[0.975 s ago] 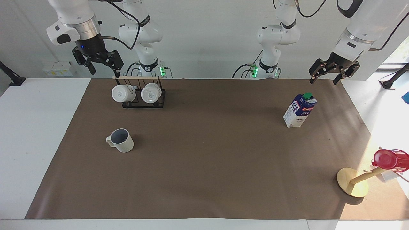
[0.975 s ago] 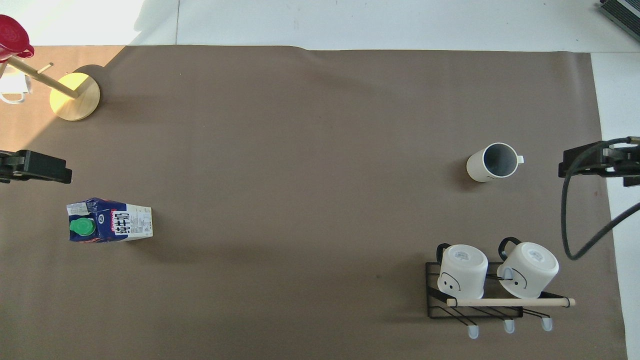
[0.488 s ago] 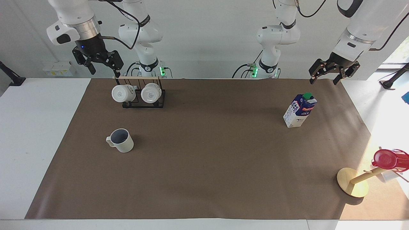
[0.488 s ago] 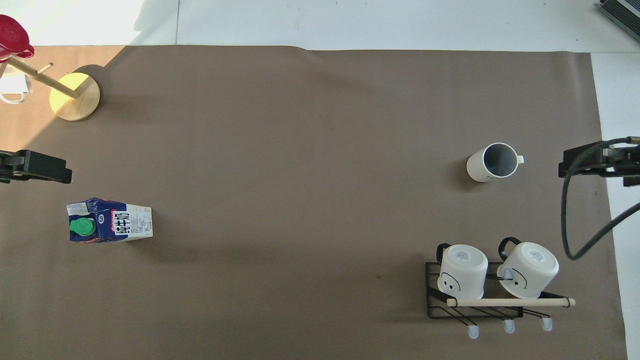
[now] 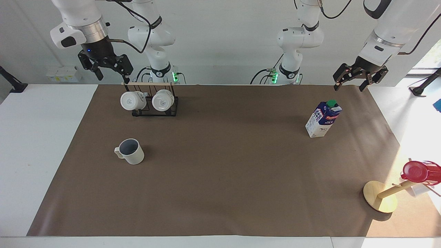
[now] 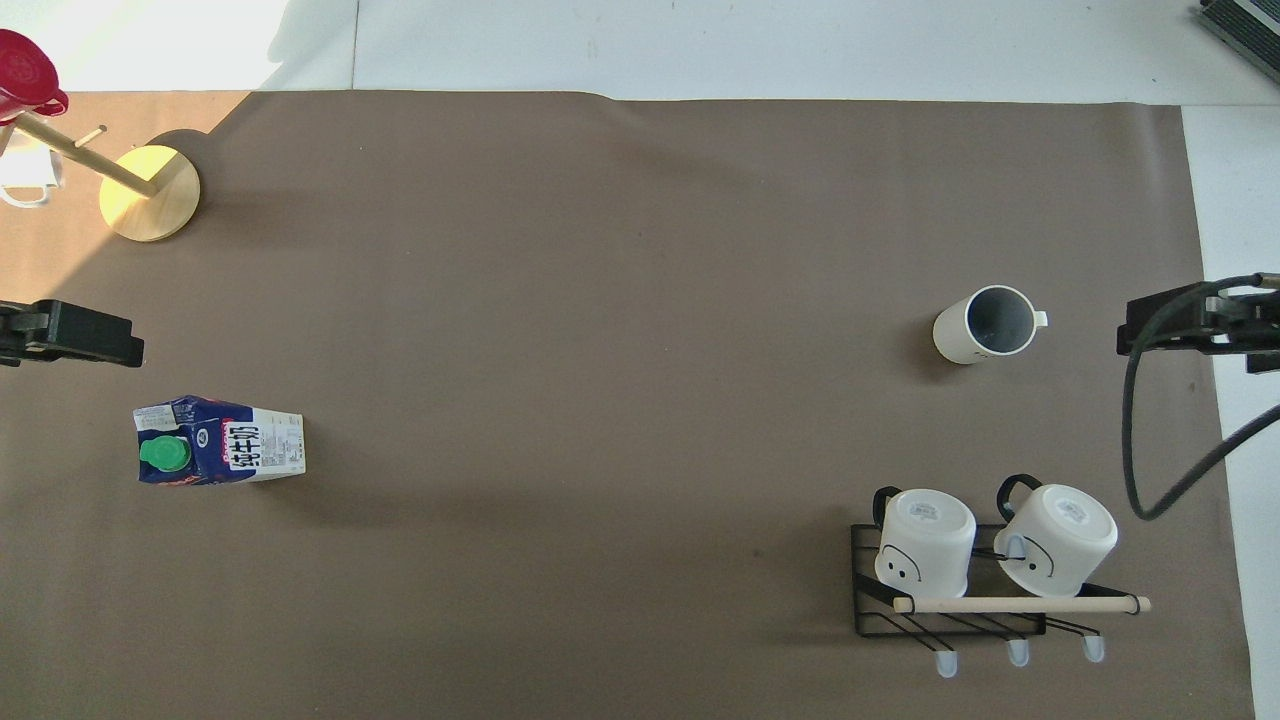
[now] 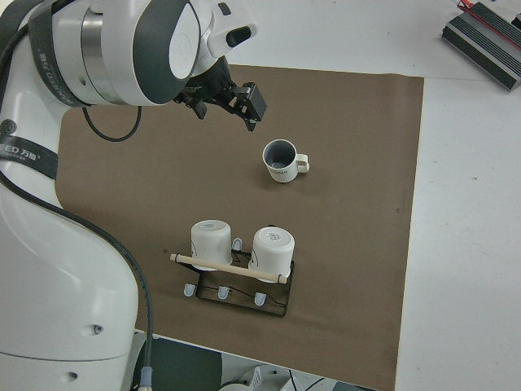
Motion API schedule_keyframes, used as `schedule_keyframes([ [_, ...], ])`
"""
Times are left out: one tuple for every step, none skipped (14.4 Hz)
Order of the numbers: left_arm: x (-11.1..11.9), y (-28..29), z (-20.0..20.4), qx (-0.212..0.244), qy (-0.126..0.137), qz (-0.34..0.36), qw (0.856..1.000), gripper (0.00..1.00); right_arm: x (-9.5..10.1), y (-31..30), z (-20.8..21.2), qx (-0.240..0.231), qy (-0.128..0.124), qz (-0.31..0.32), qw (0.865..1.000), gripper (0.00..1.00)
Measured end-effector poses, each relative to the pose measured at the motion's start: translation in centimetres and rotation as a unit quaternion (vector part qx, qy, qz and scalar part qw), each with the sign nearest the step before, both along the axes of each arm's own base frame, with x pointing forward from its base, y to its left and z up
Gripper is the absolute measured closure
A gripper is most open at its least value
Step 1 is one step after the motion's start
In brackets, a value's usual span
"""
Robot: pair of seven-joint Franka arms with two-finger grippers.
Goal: Place cup and milk on table
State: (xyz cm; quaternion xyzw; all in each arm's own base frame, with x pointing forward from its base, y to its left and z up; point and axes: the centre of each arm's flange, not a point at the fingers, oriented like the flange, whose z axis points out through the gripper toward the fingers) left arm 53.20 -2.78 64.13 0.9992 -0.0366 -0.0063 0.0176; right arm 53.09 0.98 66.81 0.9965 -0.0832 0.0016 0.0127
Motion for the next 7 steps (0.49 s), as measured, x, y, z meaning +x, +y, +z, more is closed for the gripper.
schedule_keyframes([
  [0.00, 0.00, 0.00, 0.000, 0.000, 0.000, 1.000, 0.00, 0.00, 0.01, 0.00, 0.000, 0.000, 0.000, 1.000, 0.00],
  [0.00, 0.00, 0.00, 0.000, 0.000, 0.000, 1.000, 0.00, 0.00, 0.02, 0.00, 0.000, 0.000, 0.000, 1.000, 0.00],
  [0.00, 0.00, 0.00, 0.000, 0.000, 0.000, 1.000, 0.00, 0.00, 0.03, 0.00, 0.000, 0.000, 0.000, 1.000, 0.00],
  [0.00, 0.00, 0.00, 0.000, 0.000, 0.000, 1.000, 0.00, 0.09, 0.11, 0.07, 0.001, -0.004, 0.001, 1.000, 0.00],
  [0.00, 0.00, 0.00, 0.000, 0.000, 0.000, 1.000, 0.00, 0.32, 0.25, 0.26, 0.003, -0.015, 0.002, 1.000, 0.00],
  [0.00, 0.00, 0.00, 0.000, 0.000, 0.000, 1.000, 0.00, 0.56, 0.41, 0.40, 0.003, -0.025, 0.004, 1.000, 0.00],
  [0.00, 0.00, 0.00, 0.000, 0.000, 0.000, 1.000, 0.00, 0.83, 0.55, 0.34, 0.004, -0.032, 0.005, 0.999, 0.00],
])
